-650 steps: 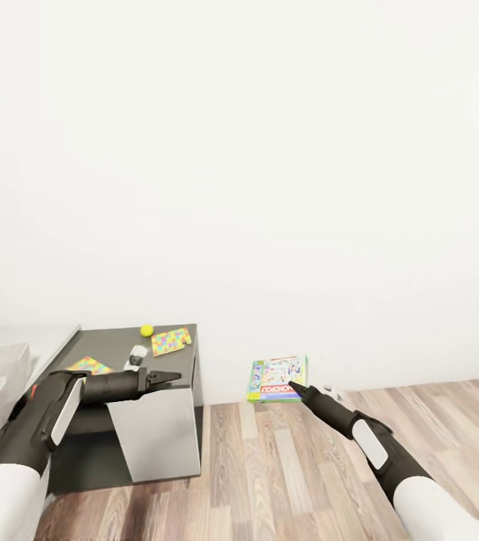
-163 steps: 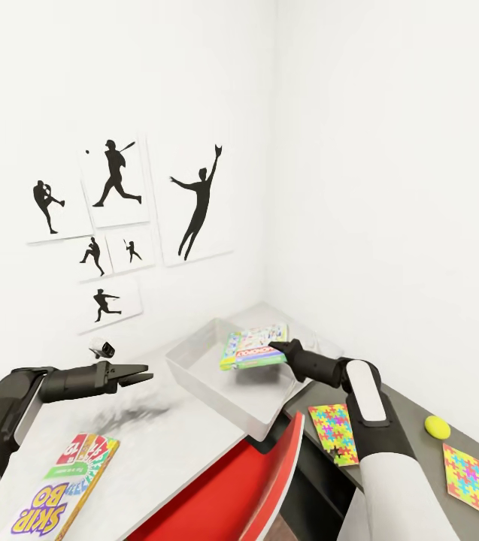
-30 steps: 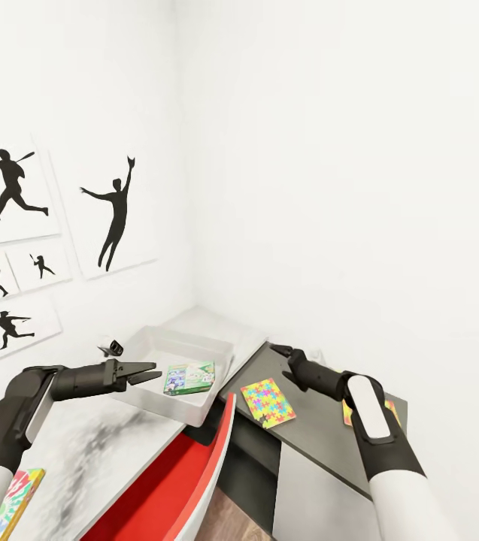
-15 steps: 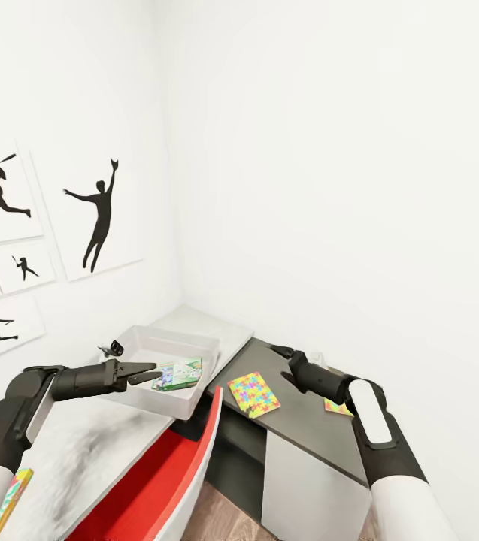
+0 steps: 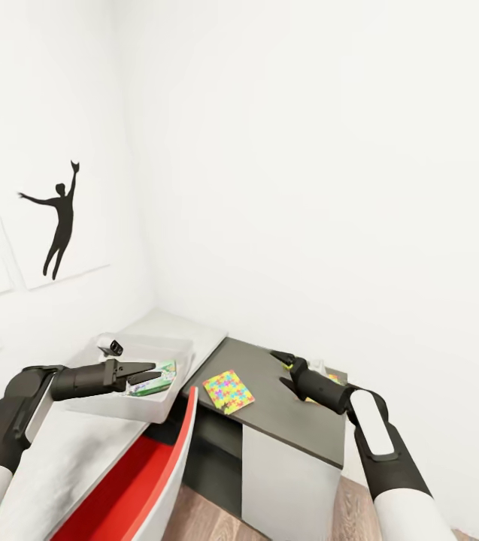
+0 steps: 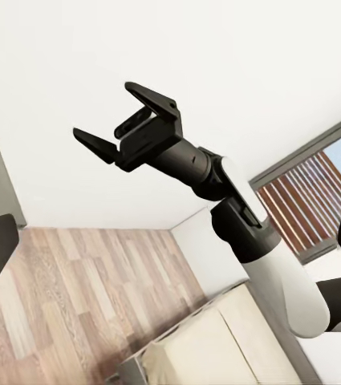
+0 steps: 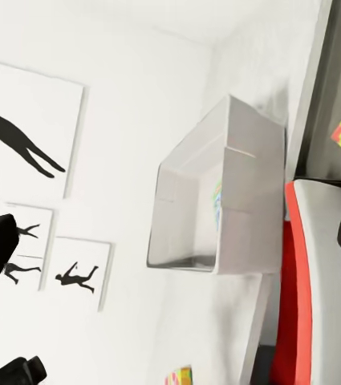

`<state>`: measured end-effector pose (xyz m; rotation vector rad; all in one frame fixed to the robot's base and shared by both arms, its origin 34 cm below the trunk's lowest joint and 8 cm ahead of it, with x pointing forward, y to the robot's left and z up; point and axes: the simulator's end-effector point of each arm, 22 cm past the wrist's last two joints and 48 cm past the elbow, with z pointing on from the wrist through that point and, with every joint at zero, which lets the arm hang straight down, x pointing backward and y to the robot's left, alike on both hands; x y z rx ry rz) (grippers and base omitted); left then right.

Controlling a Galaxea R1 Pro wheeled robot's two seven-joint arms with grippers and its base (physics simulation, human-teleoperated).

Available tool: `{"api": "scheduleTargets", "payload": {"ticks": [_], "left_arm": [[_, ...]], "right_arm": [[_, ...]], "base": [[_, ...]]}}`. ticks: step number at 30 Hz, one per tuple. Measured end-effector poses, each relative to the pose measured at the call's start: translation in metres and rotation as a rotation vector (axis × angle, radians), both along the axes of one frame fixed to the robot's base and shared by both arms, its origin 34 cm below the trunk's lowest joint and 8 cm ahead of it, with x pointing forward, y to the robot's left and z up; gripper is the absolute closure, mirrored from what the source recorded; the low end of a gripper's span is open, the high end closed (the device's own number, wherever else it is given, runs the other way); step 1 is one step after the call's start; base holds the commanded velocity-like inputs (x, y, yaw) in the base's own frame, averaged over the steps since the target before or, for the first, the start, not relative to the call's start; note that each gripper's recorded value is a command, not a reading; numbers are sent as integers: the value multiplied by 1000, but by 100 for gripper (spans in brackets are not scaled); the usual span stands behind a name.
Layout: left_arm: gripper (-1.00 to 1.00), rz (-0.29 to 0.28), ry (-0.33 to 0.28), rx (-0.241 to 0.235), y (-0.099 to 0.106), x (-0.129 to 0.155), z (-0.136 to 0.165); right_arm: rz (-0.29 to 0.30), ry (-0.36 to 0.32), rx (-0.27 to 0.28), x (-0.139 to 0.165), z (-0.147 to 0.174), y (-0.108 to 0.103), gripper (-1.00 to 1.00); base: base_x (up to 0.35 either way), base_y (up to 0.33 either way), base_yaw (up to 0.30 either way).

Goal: Put all the toys in the child's room - the three board games (two on the bed and one on the table), the two jigsaw puzzles on the table, and the tennis ball on the table - inside the toy box on the table in the child's room.

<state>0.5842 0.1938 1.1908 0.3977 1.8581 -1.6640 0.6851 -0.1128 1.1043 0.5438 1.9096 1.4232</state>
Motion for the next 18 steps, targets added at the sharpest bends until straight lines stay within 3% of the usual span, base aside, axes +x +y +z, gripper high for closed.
{"api": "scheduleTargets", "payload": {"ticks": [10,18], "left_arm": [[-100,0,-7,1,0,-1,3],[-100,1,-13,1,0,-2,6]], "right_arm": [[-16,-11,-26,1,1,-20,-100],[-18,-23,-27,1,5,-24,-100]], "base": [[-1,0,-255],[0,0,-255]]}}
